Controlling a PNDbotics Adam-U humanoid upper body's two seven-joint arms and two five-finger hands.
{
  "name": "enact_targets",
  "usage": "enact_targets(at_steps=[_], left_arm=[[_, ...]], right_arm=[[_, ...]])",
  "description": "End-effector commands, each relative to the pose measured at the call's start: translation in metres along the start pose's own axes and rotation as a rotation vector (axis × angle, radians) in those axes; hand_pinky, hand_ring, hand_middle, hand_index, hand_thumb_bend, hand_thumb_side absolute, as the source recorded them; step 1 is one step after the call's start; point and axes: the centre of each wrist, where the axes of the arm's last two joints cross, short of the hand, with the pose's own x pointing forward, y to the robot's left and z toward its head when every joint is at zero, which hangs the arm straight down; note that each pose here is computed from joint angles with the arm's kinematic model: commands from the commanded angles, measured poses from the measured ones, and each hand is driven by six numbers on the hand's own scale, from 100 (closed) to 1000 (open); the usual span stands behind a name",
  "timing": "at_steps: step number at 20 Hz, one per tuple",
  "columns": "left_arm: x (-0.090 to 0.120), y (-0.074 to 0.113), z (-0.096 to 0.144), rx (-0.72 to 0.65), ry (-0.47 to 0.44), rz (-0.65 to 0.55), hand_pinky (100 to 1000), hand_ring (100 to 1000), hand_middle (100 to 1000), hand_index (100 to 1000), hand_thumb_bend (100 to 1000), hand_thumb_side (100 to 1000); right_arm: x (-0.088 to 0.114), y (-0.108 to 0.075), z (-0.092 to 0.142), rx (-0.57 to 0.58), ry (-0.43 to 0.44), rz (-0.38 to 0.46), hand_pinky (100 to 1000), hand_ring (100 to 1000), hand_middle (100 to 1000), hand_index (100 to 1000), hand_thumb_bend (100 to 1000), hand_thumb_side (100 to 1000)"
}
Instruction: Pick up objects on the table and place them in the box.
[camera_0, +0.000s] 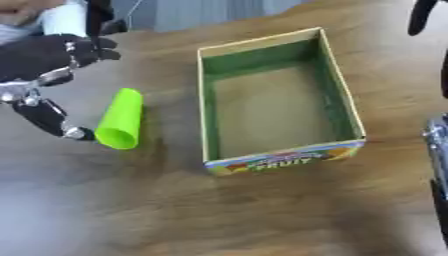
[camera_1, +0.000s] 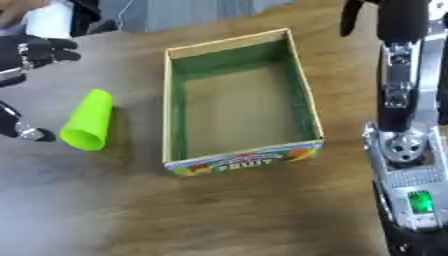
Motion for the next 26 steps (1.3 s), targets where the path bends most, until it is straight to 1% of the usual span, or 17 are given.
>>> enact_targets(at_steps=[1,2,11,18,23,26], left_arm=[[-0.003,0.004,0.000,-0.016,0.011,-0.030,984,955,985,1000,1000,229],[-0.003,0.003,-0.001,-0.026,0.011,-0.028,983,954,984,1000,1000,223],[-0.003,-0.009,-0.007,-0.092,-0.005,0.021,985,961,996,1000,1000,259],[-0.011,-0.022,-0.013,-0.169,0.003,0.091,973,956,1000,1000,1000,260],[-0.016,-0.026,-0.016,-0.202,-0.001,0.117,971,952,1000,1000,1000,269],[-0.019,-0.028,-0.017,-0.211,0.001,0.124,977,964,1000,1000,1000,275]], right_arm=[[0.003,-0.003,-0.005,-0.002,-0.023,0.003,201,724,700,879,357,1000],[0.003,-0.003,-0.005,-0.002,-0.023,0.004,201,724,700,878,356,1000],[0.004,-0.003,-0.005,0.001,-0.027,0.002,199,725,701,881,362,1000],[0.004,-0.003,-0.006,0.005,-0.031,0.000,199,725,700,881,375,1000],[0.004,-0.003,-0.006,0.006,-0.033,0.000,199,725,700,881,380,1000],[0.004,-0.003,-0.006,0.006,-0.035,-0.001,200,725,700,880,379,1000]])
